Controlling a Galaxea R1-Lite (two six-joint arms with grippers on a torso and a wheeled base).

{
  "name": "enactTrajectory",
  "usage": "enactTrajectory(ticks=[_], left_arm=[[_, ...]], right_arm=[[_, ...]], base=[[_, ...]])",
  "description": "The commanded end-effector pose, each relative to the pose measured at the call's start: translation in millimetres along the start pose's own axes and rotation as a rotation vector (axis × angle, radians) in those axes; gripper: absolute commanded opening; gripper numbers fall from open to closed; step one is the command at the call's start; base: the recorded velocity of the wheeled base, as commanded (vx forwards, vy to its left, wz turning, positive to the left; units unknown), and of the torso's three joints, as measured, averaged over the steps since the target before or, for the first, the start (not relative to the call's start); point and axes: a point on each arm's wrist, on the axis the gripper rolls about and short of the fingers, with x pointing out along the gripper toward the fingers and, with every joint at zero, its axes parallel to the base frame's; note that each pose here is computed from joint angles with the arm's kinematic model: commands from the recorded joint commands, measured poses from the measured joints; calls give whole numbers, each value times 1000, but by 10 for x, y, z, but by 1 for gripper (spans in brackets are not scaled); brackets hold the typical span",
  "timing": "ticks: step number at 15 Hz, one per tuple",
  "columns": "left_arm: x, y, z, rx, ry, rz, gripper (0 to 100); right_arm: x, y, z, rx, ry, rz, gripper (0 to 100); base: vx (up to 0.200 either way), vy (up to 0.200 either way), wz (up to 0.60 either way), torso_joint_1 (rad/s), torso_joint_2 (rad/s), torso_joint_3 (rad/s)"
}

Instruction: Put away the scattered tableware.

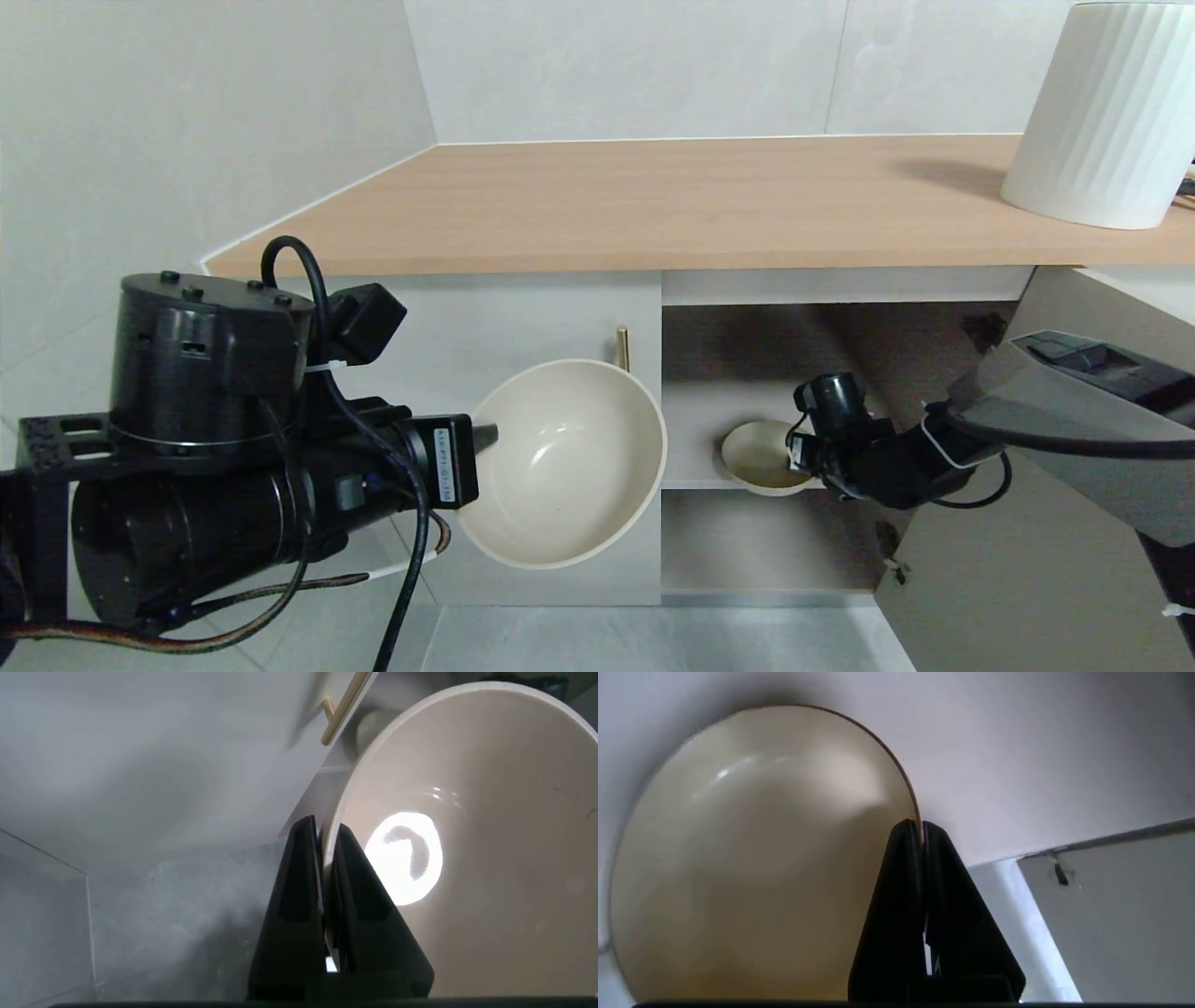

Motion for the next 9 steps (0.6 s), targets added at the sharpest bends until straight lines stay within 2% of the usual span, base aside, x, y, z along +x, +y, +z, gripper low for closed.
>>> enactTrajectory(ticks=[1,9], left_arm=[[14,0,-7,0,4,2,0],[18,0,-9,1,6,3,0]], right_arm=[[148,-28,-33,9,-2,-24,0],[269,-5,55,36,-47,-47,0]], base=[[0,0,0,0,0,0],[0,0,0,0,0,0]])
